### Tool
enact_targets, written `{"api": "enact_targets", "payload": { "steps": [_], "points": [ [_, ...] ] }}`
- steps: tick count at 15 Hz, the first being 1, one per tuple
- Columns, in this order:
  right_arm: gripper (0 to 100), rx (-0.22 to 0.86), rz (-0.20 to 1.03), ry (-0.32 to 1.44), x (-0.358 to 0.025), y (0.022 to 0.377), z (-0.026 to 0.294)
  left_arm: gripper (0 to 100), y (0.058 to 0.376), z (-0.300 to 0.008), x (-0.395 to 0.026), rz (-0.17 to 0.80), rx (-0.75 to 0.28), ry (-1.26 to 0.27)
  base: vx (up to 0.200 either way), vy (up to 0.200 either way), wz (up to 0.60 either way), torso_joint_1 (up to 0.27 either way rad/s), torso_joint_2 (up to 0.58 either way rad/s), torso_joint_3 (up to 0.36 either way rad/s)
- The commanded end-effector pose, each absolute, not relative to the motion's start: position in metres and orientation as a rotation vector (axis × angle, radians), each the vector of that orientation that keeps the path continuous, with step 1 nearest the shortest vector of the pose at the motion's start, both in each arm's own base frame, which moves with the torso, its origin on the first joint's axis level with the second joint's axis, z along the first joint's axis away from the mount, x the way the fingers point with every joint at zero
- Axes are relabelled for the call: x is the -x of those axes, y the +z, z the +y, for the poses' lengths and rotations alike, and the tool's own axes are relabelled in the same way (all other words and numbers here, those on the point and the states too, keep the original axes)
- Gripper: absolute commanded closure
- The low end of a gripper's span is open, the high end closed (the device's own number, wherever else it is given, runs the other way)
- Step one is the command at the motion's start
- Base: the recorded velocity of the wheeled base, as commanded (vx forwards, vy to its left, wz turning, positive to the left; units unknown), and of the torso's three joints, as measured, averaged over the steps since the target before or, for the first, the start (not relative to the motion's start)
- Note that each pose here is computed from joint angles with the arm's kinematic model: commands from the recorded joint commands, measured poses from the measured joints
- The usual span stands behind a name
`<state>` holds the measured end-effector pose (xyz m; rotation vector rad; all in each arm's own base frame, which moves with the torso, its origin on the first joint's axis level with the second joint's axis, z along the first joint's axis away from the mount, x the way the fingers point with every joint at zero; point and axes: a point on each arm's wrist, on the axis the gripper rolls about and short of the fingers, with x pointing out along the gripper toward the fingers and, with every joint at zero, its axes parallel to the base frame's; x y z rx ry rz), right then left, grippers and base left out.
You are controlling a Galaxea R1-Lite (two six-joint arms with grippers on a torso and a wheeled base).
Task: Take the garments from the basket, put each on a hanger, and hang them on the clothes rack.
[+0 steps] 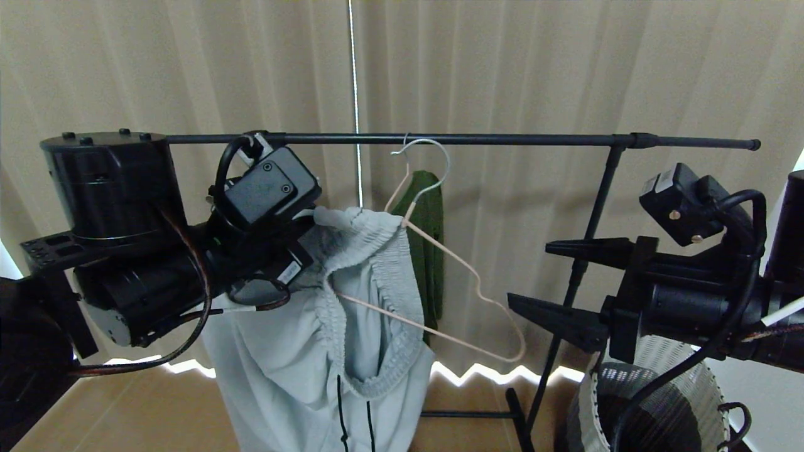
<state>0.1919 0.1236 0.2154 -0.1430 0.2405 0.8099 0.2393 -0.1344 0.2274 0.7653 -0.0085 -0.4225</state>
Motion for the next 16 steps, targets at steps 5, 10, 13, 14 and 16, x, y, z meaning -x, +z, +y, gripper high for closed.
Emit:
{"api": "enact_targets", "payload": {
  "steps": [5, 10, 13, 14, 16],
  "points": [
    [0, 0.148, 0.223, 0.709, -0.204, 0.210, 0.121, 100, 0.221, -0.117, -0.245, 0.108, -0.725, -0.188, 0.000, 0.000, 0.00, 0.000, 0.00, 0.000],
    [0, 0.155, 0.223, 0.665, -0.210, 0.207, 0.123, 100, 0.216, -0.088, -0.253, 0.203, -0.738, -0.035, 0.000, 0.000, 0.00, 0.000, 0.00, 0.000],
    [0, 0.157, 0.241, 0.661, -0.209, 0.202, 0.122, 100, 0.218, -0.087, -0.254, 0.199, -0.686, -0.020, 0.000, 0.000, 0.00, 0.000, 0.00, 0.000],
    [0, 0.157, 0.242, 0.661, -0.209, 0.202, 0.122, 100, 0.218, -0.087, -0.254, 0.198, -0.682, -0.019, 0.000, 0.000, 0.00, 0.000, 0.00, 0.000],
    [0, 0.159, 0.243, 0.663, -0.207, 0.194, 0.121, 100, 0.219, -0.083, -0.255, 0.204, -0.663, 0.000, 0.000, 0.000, 0.00, 0.000, 0.00, 0.000]
  ]
}}
